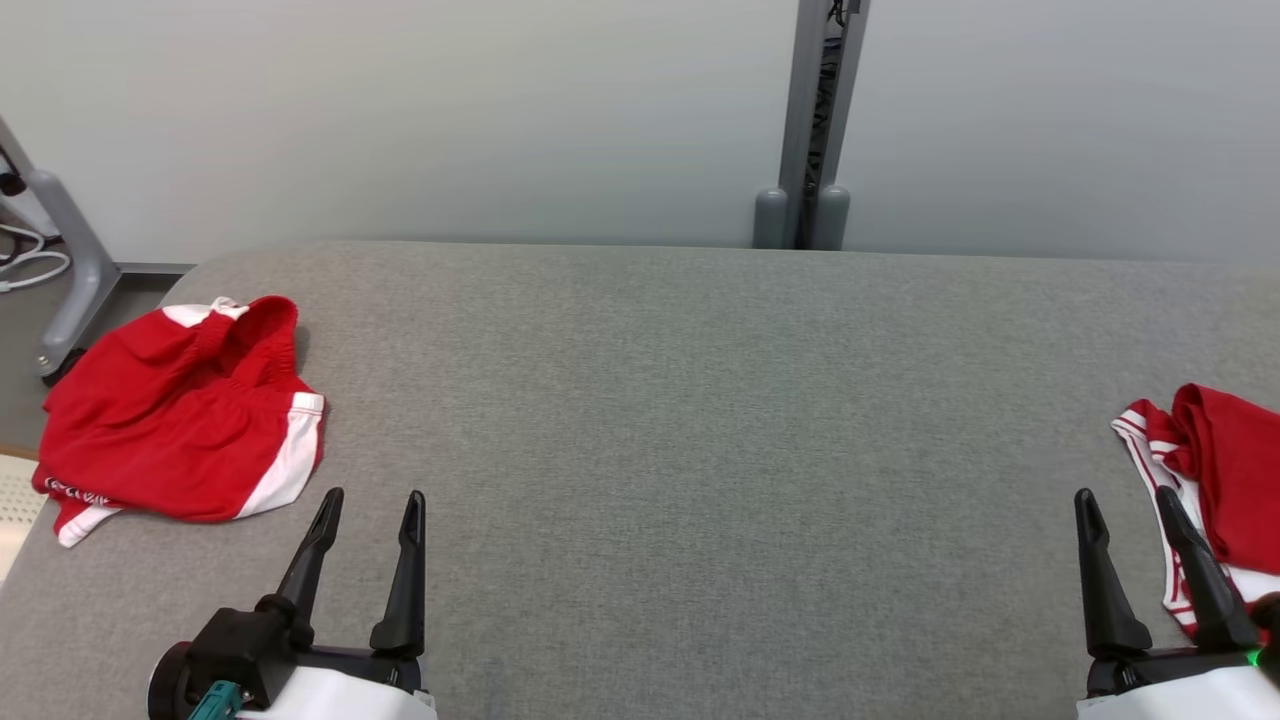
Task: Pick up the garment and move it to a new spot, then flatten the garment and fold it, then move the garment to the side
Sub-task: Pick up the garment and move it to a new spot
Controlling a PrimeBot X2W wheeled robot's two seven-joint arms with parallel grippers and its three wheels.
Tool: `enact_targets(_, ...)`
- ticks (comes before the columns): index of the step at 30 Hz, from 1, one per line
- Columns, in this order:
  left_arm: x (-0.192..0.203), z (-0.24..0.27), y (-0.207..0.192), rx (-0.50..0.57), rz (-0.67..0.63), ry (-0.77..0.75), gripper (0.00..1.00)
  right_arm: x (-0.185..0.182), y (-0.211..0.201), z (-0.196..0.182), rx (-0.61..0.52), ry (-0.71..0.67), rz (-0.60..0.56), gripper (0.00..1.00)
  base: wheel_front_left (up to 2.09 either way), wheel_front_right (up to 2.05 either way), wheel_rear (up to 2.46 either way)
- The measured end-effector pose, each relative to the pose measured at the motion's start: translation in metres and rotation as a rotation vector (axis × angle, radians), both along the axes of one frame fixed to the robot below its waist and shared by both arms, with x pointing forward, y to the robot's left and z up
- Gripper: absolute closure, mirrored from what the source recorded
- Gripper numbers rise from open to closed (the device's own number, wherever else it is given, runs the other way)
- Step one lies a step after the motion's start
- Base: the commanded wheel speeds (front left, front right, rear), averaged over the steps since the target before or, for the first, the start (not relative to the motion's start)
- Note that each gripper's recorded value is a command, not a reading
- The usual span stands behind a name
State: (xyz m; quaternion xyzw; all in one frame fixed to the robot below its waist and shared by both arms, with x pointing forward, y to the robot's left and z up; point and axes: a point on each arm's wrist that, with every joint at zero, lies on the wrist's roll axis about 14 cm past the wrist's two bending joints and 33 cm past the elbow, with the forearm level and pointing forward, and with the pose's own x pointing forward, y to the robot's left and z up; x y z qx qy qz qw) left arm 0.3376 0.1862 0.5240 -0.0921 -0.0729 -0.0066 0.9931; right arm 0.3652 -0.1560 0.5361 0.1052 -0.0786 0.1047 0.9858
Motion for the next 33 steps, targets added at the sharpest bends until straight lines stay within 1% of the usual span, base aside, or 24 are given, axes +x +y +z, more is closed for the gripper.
enact_targets(8, -0.013, -0.006, 0.018, 0.001, 0.058, 0.018, 0.00, 0.007, 0.030, -0.004, 0.012, 0.015, 0.086, 0.00, 0.00, 0.00, 0.00)
enact_targets(9, -0.020, -0.007, 0.030, 0.003, 0.095, 0.022, 0.00, 0.010, 0.047, -0.005, 0.018, 0.022, 0.134, 0.00, 0.00, 0.00, 0.00)
enact_targets(11, -0.024, -0.007, 0.039, 0.003, 0.123, 0.020, 0.00, 0.012, 0.058, -0.006, 0.020, 0.025, 0.167, 0.00, 0.00, 0.00, 0.00)
enact_targets(12, -0.034, -0.009, 0.053, 0.005, 0.171, 0.026, 0.00, 0.016, 0.075, -0.008, 0.022, 0.034, 0.213, 0.00, 0.00, 0.00, 0.00)
enact_targets(25, -0.085, -0.014, 0.109, 0.002, 0.388, 0.046, 0.00, 0.026, 0.160, -0.010, 0.035, 0.047, 0.445, 0.00, 0.00, 0.00, 0.00)
enact_targets(30, -0.099, -0.016, 0.124, 0.001, 0.450, 0.055, 0.00, 0.026, 0.182, -0.013, 0.029, 0.054, 0.512, 0.00, 0.00, 0.00, 0.00)
enact_targets(33, -0.100, -0.016, 0.126, 0.000, 0.461, 0.056, 0.00, 0.028, 0.186, -0.017, 0.025, 0.064, 0.524, 0.00, 0.00, 0.00, 0.00)
